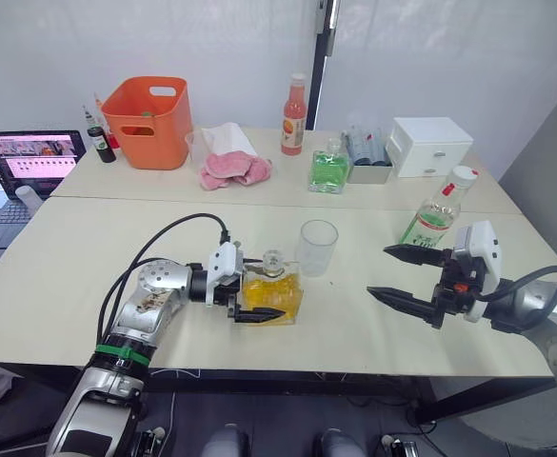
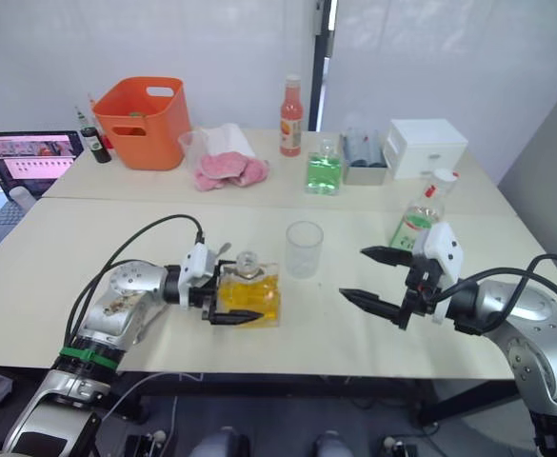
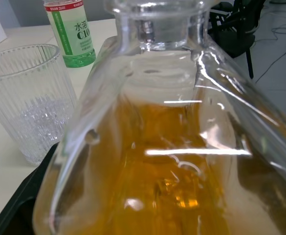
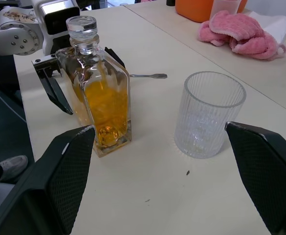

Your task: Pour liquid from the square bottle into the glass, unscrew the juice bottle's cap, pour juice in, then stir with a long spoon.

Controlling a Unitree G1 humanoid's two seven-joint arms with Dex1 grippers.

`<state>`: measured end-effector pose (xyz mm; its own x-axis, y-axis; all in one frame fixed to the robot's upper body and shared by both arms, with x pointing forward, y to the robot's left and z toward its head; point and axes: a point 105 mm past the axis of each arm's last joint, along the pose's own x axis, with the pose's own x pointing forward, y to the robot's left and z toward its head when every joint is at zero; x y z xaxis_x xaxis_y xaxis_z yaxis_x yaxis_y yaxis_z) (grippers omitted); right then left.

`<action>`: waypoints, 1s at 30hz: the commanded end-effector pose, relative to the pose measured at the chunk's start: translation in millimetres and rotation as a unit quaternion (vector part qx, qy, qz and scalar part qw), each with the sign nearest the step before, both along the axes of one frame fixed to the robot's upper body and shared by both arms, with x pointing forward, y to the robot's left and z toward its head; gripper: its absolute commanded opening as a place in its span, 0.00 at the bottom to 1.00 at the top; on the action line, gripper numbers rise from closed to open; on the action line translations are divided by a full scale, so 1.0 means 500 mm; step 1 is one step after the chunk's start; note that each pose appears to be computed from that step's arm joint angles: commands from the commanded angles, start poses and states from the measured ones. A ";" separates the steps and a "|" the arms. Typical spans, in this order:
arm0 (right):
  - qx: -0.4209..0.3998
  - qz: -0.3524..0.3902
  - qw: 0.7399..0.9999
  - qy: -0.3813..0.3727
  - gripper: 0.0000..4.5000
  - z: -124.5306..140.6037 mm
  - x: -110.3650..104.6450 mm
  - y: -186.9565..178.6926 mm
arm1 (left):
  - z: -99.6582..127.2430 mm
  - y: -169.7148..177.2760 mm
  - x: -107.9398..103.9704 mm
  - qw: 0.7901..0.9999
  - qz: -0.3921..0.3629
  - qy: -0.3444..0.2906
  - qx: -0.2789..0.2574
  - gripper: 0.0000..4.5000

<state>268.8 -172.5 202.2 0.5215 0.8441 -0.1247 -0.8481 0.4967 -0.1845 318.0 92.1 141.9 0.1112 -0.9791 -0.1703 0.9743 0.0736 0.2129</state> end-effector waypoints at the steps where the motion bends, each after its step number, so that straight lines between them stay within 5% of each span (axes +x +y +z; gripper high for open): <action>1: -0.001 -0.001 1.000 -0.017 1.00 0.015 -0.002 -0.001 | 0.063 0.003 -0.008 1.000 -0.015 0.000 -0.023 1.00; 19: 0.000 -0.005 1.000 -0.017 1.00 0.012 -0.005 -0.003 | 0.063 -0.004 -0.016 1.000 -0.020 0.017 -0.005 1.00; 25: -0.001 -0.006 1.000 -0.018 1.00 0.015 -0.007 -0.004 | 0.057 -0.009 -0.015 1.000 -0.019 0.015 -0.005 0.63; 30: -0.003 0.001 1.000 -0.019 1.00 0.017 -0.010 0.003 | 0.064 -0.014 -0.013 1.000 -0.022 0.005 -0.011 0.63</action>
